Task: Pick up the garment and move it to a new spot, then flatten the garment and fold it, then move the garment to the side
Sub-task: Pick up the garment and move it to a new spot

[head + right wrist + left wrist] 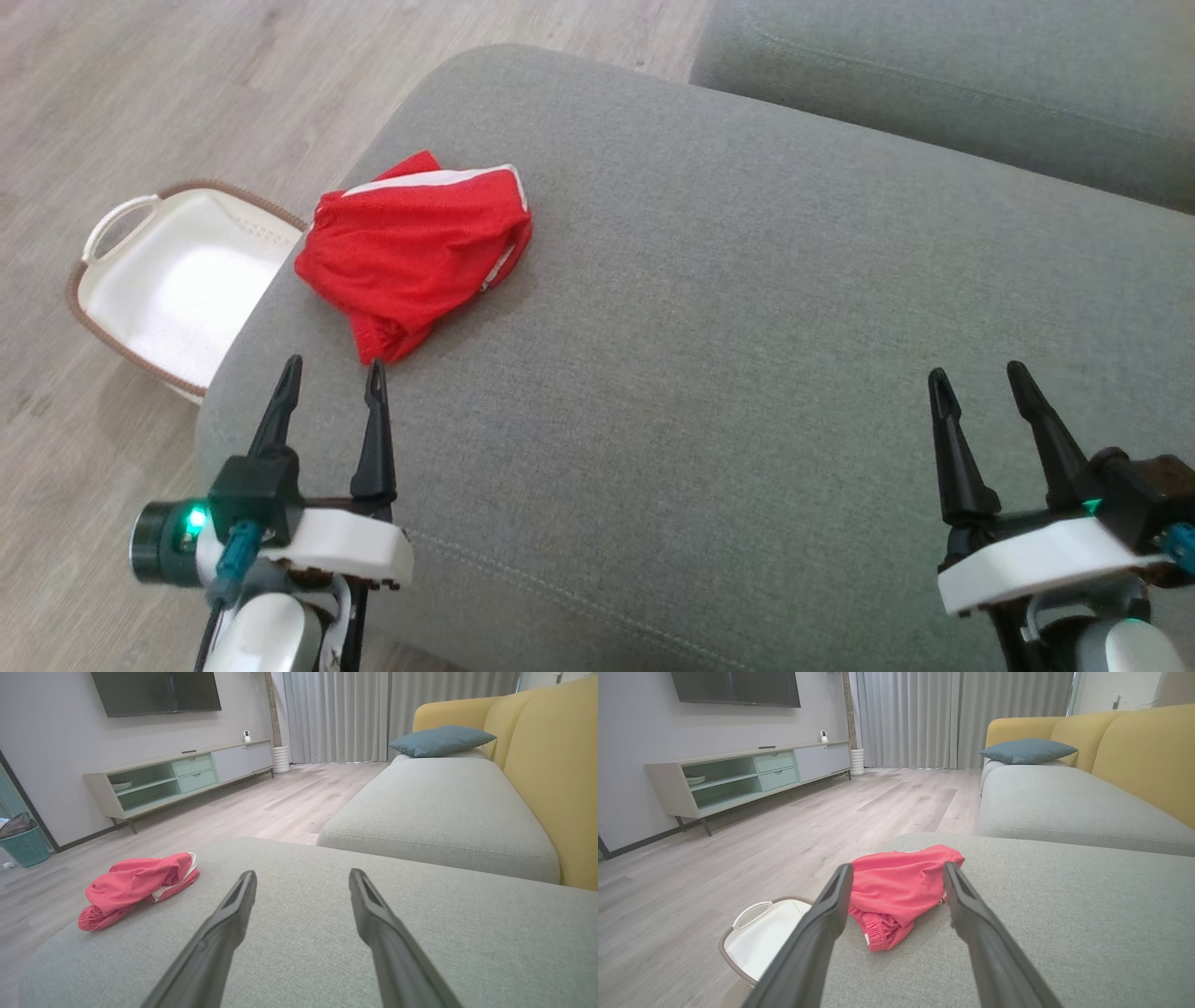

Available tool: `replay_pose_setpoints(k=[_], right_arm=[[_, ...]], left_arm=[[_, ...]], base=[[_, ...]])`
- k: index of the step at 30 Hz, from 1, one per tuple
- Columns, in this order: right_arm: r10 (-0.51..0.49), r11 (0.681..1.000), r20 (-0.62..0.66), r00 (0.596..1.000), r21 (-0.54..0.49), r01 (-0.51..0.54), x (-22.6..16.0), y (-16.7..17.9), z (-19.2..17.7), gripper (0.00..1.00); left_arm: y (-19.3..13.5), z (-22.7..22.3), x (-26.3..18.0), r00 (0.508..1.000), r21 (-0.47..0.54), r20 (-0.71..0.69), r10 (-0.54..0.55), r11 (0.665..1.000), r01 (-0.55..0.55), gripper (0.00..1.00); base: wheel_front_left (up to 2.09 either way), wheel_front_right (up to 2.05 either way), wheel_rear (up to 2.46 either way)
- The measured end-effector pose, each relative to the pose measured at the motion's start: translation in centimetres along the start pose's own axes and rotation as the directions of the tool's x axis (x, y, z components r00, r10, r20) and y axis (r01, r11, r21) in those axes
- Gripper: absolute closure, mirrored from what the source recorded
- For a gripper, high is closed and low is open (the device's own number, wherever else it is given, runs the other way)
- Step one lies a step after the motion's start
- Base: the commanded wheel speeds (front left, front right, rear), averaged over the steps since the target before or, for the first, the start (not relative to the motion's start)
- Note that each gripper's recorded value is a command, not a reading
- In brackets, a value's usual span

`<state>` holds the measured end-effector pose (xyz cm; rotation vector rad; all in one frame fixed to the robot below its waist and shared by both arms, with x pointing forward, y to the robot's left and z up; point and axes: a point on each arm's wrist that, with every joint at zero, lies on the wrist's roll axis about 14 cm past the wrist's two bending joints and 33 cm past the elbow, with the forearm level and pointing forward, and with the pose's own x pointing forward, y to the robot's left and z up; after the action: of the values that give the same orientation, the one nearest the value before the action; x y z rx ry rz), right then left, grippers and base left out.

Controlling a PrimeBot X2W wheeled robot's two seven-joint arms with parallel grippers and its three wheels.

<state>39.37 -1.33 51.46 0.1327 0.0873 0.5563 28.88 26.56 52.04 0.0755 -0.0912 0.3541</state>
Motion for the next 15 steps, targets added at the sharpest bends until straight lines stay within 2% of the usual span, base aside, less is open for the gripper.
replay_pose_setpoints(k=[8,15], right_arm=[[0.006,1.0,-0.02,1.0,0.006,-0.006,0.9,-0.2,-0.5,0.0],[-0.007,1.0,-0.041,0.999,-0.013,0.007,3.0,-1.5,-0.9,0.0]], left_arm=[[0.1,-0.3,1.2,1.0,-0.005,-0.012,0.018,1.0,-0.018,0.0],[-1.1,-1.0,7.0,0.999,-0.029,-0.034,-0.011,1.0,0.01,0.0]], base=[[0.0,0.0,0.0],[0.0,0.0,0.0]])
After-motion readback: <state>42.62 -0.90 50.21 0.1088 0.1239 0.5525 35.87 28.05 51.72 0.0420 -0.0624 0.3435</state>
